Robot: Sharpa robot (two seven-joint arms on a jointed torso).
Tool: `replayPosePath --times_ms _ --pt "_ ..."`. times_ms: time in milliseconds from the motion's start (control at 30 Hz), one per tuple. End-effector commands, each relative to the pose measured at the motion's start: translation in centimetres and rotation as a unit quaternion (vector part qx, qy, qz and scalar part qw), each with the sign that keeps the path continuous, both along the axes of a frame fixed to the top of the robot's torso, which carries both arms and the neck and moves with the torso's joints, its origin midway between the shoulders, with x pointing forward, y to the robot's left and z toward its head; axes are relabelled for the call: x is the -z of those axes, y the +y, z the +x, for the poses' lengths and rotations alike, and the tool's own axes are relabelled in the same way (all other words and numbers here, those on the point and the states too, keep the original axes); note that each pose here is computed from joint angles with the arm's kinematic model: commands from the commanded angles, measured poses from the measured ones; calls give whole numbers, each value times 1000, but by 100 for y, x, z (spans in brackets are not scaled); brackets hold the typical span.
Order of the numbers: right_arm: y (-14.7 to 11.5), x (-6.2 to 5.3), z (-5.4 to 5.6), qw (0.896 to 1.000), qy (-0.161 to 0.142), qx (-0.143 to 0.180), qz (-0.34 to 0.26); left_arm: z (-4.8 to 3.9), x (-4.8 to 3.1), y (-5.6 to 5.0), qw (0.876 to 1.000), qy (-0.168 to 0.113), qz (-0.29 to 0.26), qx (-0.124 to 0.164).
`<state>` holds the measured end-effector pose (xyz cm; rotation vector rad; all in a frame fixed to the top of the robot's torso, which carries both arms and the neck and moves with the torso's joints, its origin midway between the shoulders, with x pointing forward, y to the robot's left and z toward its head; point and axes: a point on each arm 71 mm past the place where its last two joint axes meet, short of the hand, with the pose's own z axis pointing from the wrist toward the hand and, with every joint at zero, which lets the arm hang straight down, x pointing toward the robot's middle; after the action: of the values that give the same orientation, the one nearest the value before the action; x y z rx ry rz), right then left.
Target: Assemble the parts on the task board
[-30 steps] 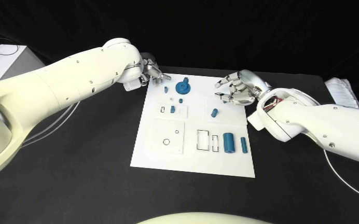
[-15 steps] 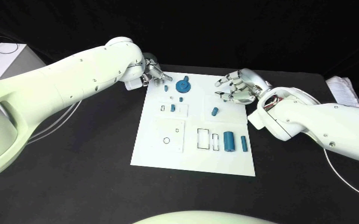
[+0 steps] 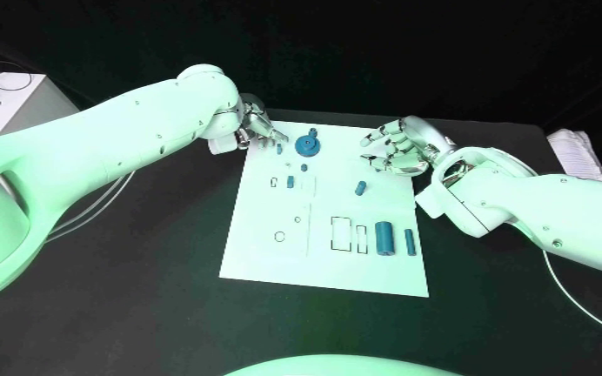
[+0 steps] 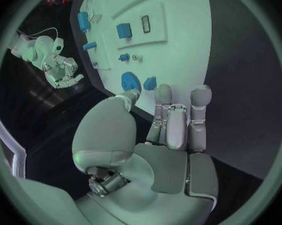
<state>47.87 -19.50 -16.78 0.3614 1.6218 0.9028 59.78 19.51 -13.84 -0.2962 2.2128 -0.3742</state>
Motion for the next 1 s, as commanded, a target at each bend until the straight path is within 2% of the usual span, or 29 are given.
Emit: replayPosePath --times_ms 33,633,1000 --pt "12 2 -3 1000 1 -6 0 -26 24 -40 1000 18 -6 14" --pt "13 4 1 1000 2 -6 -1 -31 55 -17 1000 24 -6 14" --pt "12 3 2 1000 0 -7 -3 -16 55 8 1000 18 -23 -4"
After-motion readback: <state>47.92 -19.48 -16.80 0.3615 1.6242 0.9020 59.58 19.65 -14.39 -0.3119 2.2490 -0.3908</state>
